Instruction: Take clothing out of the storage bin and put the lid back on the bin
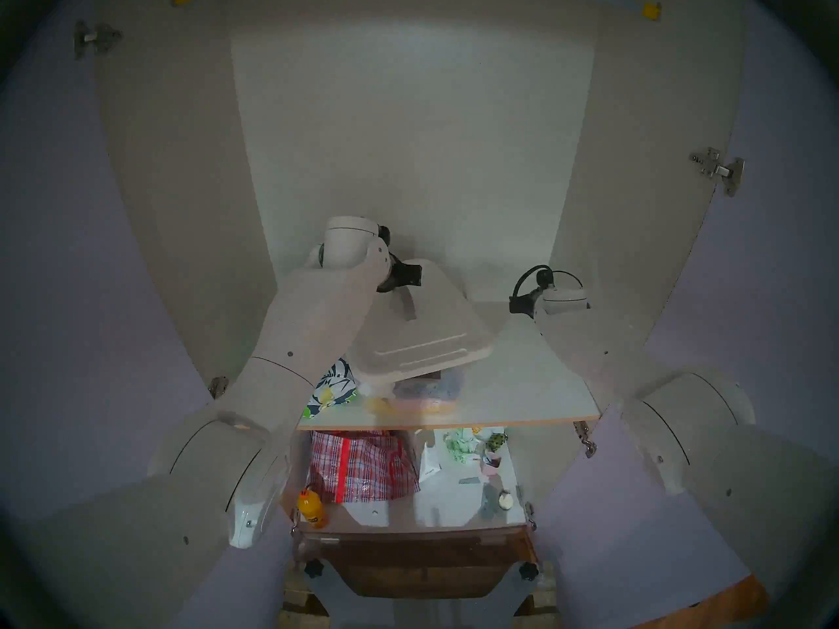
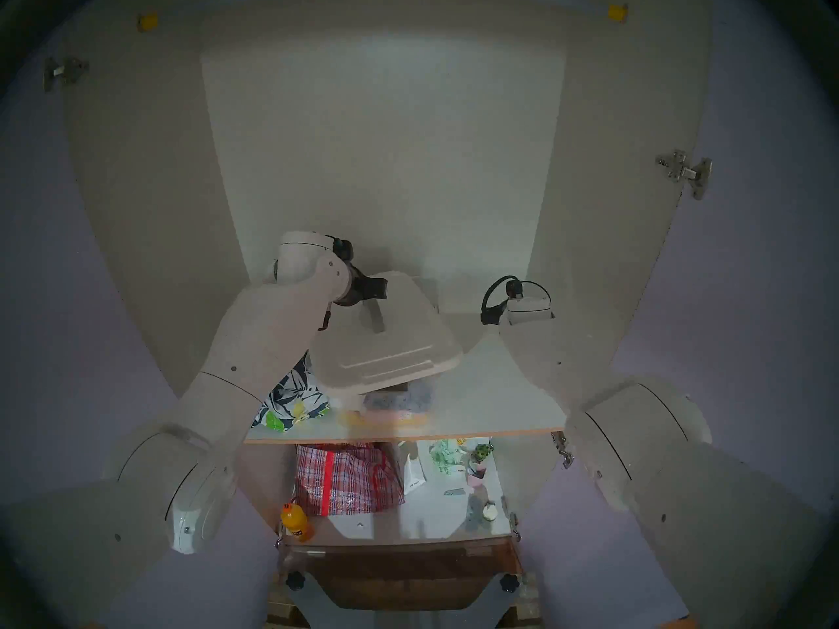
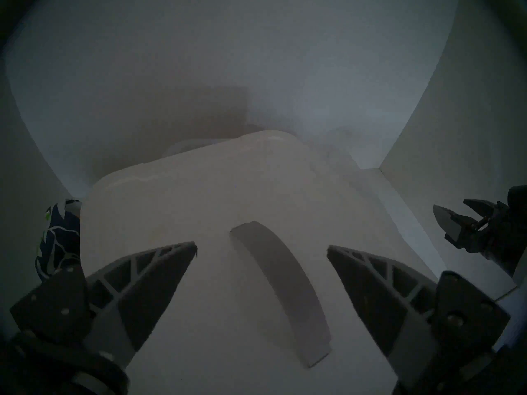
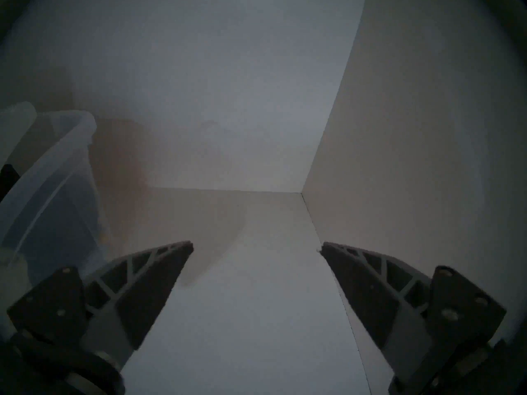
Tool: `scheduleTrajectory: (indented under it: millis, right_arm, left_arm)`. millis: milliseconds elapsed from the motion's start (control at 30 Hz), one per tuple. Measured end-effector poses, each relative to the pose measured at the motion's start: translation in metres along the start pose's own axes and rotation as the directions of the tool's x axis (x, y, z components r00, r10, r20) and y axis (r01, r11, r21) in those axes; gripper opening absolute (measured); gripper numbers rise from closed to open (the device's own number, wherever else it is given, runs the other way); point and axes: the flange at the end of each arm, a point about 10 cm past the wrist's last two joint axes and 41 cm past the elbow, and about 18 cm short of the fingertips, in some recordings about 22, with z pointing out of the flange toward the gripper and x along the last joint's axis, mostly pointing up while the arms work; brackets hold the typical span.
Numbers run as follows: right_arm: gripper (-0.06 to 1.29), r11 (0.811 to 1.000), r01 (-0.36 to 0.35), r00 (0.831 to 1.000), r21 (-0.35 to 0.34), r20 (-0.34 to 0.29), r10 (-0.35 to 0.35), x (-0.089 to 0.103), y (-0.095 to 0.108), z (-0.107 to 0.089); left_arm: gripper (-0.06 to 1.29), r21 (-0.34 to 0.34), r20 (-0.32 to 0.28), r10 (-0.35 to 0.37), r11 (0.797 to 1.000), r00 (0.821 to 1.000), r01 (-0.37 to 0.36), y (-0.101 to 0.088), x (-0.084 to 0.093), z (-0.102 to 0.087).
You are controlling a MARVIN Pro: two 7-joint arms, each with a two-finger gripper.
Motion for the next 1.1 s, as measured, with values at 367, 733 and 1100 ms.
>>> scheduleTrajectory:
  millis: [367, 733, 1100]
  right_arm:
    - [1.23, 1.000, 0.006, 1.000, -0.006, -0.017, -0.007, -0.001, 0.009, 0.002]
    - [1.23, 1.000, 0.009, 0.999, -0.003, -0.033, -0.009, 0.003, 0.010, 0.003]
    - [1.23, 1.000, 0.009, 0.999, 0.001, -0.036, -0.009, 0.003, 0.008, 0.004]
  left_arm:
    - [1.24, 0.037, 0.091, 0.074, 0.996, 0.993, -0.078, 0.018, -0.021, 0.024]
    - [1.24, 0.118, 0.156, 0.162, 0.976, 0.974, -0.182, 0.020, -0.018, 0.043]
    - [0.23, 0.080, 0.140, 0.203, 0.973, 0.969, -0.216, 0.024, -0.019, 0.045]
